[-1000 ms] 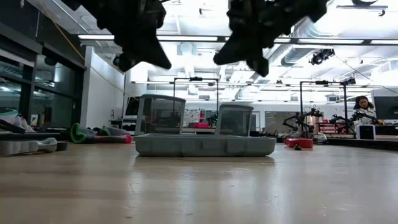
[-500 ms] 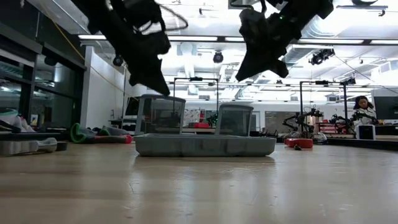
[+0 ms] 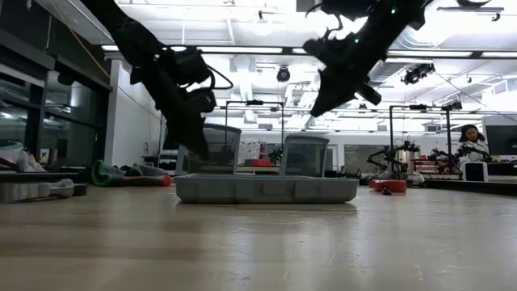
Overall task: Prefit tool cases
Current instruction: Put the screwdriver into the gray prefit tool case
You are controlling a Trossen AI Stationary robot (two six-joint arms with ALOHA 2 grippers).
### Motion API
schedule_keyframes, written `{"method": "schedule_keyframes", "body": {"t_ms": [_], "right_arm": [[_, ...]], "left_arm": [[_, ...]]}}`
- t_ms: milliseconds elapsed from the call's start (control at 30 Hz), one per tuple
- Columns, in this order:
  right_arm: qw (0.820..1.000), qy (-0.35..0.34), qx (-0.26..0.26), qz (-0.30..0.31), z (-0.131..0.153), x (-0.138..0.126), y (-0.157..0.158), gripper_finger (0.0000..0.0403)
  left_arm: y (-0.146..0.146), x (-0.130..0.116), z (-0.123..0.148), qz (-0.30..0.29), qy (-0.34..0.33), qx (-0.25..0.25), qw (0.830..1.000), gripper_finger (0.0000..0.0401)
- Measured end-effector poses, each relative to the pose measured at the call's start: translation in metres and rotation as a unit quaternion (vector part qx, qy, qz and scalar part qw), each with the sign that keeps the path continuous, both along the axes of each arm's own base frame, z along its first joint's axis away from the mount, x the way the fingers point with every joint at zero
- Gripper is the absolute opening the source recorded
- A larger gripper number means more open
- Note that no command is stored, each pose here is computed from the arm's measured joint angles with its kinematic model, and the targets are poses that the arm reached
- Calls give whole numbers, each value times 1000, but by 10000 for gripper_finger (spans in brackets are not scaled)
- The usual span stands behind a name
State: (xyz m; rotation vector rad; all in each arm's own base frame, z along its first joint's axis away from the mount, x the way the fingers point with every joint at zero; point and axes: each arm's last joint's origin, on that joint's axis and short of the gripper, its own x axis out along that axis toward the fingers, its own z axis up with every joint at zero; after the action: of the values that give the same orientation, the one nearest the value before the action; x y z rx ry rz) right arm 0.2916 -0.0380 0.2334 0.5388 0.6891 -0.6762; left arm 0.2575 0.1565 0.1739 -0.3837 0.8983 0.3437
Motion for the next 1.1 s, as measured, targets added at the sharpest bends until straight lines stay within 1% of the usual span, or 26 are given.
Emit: {"method": "schedule_keyframes", "body": {"t_ms": [133, 267, 367, 467, 600, 733, 800, 900, 1000, 1033, 1100], "right_arm": [[1000, 20, 5, -10, -11, 4, -5, 0], [999, 42, 14, -3, -25, 10, -6, 0], [998, 61, 17, -4, -37, 14, -7, 0], [997, 67, 28, 0, -47, 19, -7, 0], [997, 70, 42, 10, -56, 25, -7, 0], [996, 69, 47, 14, -58, 26, -6, 0], [996, 70, 44, 18, -58, 26, -6, 0], [996, 72, 40, 24, -58, 26, -6, 0], [996, 73, 40, 24, -58, 26, -6, 0], [996, 73, 39, 24, -58, 26, -6, 0], [996, 73, 40, 24, -58, 26, -6, 0]], "left_arm": [[2, 3, -7, -15, 10, 9, 1000, 65], [6, 8, -12, -10, 3, 27, 1000, 110], [10, 12, -20, -10, 2, 24, 1000, 136], [14, 18, -29, -19, 22, 18, 999, 152], [22, 31, -39, -34, 50, 8, 998, 156], [29, 41, -43, -63, 103, 1, 993, 150], [31, 43, -43, -76, 133, 6, 988, 137], [32, 43, -45, -91, 153, 10, 984, 99], [33, 41, -45, -90, 152, -2, 984, 37], [33, 39, -44, -86, 150, -9, 985, 24], [35, 36, -40, -69, 148, -18, 986, 20]]}}
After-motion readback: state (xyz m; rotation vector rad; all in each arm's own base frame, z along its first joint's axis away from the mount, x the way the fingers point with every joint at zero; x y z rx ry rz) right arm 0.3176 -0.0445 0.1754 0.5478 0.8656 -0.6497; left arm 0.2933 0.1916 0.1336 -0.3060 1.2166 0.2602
